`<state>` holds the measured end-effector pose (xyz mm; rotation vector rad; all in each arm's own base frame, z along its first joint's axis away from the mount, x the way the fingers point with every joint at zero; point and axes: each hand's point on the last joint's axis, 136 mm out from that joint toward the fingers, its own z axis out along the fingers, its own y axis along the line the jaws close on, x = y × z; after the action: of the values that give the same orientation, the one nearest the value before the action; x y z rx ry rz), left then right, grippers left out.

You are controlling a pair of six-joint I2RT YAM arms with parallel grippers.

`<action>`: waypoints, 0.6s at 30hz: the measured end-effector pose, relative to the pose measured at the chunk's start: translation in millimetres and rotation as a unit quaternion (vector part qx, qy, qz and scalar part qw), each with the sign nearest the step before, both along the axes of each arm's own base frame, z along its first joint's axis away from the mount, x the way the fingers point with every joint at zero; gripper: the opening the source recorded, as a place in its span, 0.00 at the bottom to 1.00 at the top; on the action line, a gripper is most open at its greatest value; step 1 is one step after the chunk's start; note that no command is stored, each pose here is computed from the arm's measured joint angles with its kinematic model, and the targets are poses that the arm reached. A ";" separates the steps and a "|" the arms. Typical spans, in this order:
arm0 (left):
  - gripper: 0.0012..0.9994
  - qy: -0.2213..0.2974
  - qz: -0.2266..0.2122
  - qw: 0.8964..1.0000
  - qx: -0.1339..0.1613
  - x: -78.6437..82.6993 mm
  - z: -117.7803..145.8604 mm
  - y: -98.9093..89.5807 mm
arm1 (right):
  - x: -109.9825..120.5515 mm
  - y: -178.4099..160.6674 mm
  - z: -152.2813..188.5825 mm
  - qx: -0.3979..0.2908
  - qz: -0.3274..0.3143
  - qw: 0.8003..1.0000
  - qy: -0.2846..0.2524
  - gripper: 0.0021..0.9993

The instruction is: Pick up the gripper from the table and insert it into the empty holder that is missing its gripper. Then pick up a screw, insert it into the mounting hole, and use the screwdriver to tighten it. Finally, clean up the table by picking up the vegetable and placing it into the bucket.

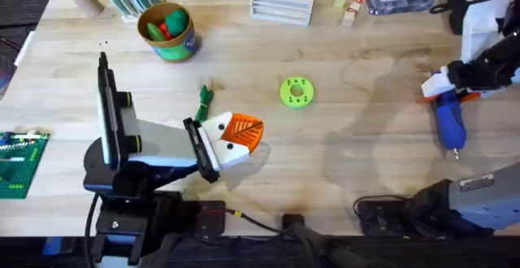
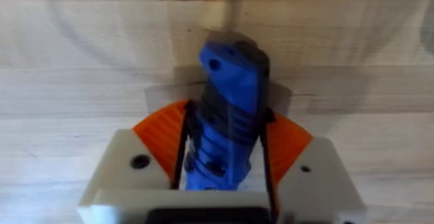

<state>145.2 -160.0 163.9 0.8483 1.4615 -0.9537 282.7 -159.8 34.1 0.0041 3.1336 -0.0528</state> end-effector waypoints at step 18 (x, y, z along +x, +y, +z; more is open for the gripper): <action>0.01 0.000 0.004 1.000 0.000 1.3 -0.1 0.6 | 2.9 -10.3 -1.8 -0.021 -0.001 1.000 -0.003 0.04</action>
<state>146.6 -159.4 163.8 0.8419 1.4643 -0.9469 285.6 -170.1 32.4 0.0081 3.1259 -0.1181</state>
